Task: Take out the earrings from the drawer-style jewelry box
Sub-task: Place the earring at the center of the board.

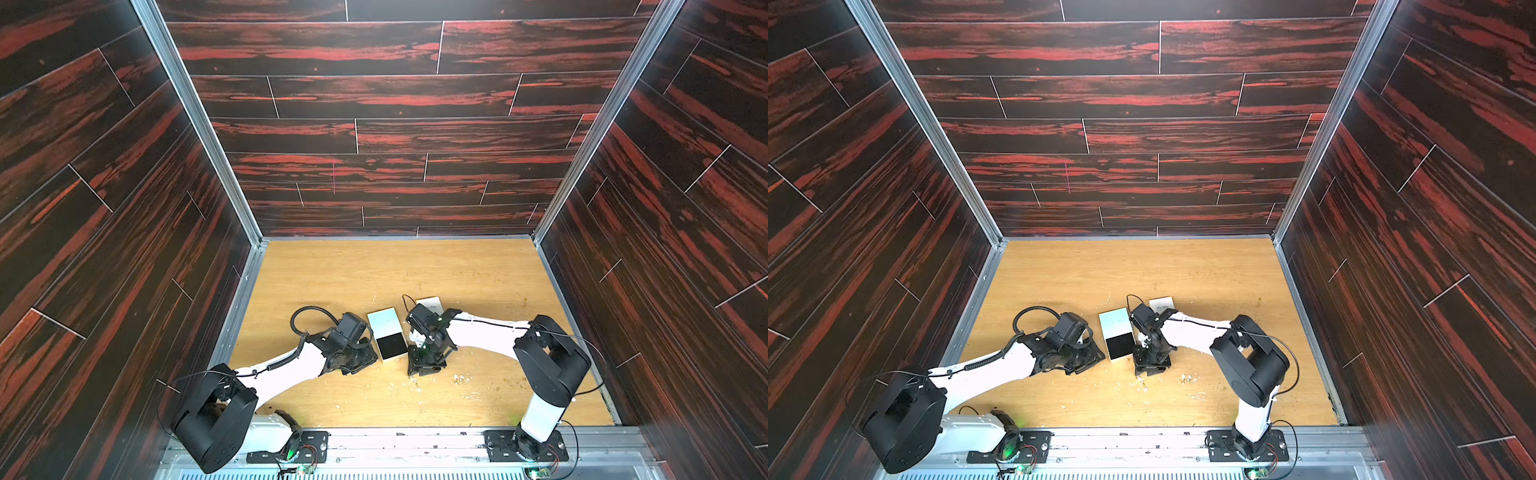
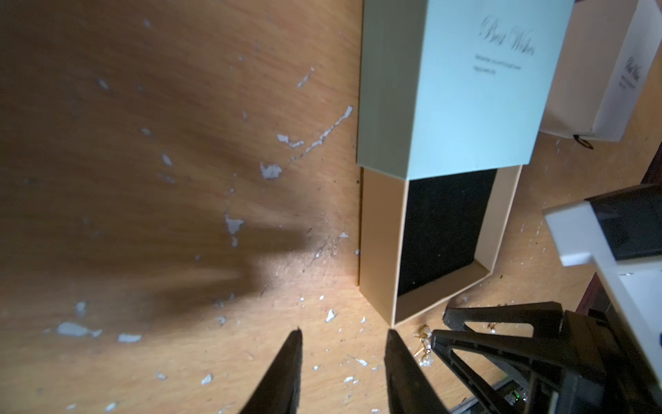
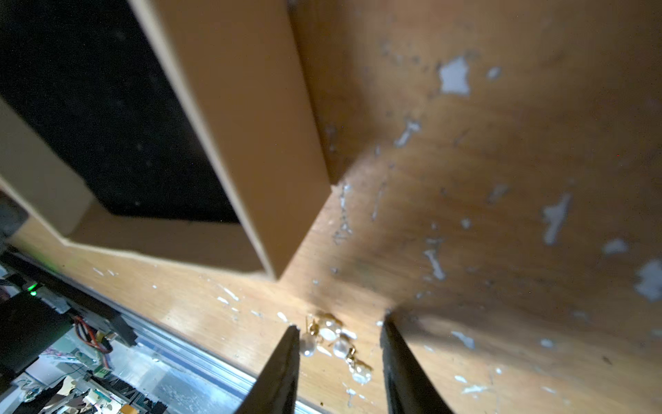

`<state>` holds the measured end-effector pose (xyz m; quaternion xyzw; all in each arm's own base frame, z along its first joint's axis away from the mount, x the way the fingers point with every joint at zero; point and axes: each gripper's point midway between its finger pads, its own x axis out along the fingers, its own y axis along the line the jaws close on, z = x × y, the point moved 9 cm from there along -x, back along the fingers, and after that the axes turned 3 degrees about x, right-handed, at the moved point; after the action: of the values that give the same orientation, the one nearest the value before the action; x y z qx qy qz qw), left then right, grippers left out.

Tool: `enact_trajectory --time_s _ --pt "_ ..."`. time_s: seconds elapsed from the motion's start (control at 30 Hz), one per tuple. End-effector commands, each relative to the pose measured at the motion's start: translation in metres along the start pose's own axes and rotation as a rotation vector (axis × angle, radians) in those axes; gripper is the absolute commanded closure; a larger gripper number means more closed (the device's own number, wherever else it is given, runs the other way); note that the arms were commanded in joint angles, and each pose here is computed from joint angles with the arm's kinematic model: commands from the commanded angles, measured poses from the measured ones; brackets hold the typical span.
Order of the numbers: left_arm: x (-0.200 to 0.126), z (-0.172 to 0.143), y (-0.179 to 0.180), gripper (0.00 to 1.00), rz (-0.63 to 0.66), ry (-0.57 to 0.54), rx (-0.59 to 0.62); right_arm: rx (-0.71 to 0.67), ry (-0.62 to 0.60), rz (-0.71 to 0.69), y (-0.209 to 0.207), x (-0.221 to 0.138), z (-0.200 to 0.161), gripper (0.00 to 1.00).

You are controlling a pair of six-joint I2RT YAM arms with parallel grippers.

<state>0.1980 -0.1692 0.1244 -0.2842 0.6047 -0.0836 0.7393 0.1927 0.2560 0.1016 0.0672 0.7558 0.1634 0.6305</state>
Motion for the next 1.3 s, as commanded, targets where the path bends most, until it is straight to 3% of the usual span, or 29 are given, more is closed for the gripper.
enact_trajectory --time_s 0.0,0.37,0.67,0.87,1.27 --pt "-0.005 0.002 -0.004 0.59 -0.003 -0.032 0.002 0.017 0.001 -0.113 -0.012 0.010 0.003 0.57" --pt "-0.006 0.003 -0.006 0.59 -0.001 -0.026 0.008 -0.093 -0.149 -0.377 -0.007 0.012 -0.002 0.46" --pt "-0.005 0.002 -0.004 0.59 -0.002 -0.026 0.001 -0.094 -0.186 -0.404 -0.011 0.020 -0.003 0.43" --pt "-0.006 0.003 -0.006 0.59 -0.004 -0.032 0.001 -0.177 -0.204 -0.508 -0.005 0.029 0.001 0.42" --pt "-0.009 0.001 -0.004 0.59 -0.004 -0.041 -0.007 -0.178 -0.306 -0.328 0.030 -0.017 0.000 0.39"
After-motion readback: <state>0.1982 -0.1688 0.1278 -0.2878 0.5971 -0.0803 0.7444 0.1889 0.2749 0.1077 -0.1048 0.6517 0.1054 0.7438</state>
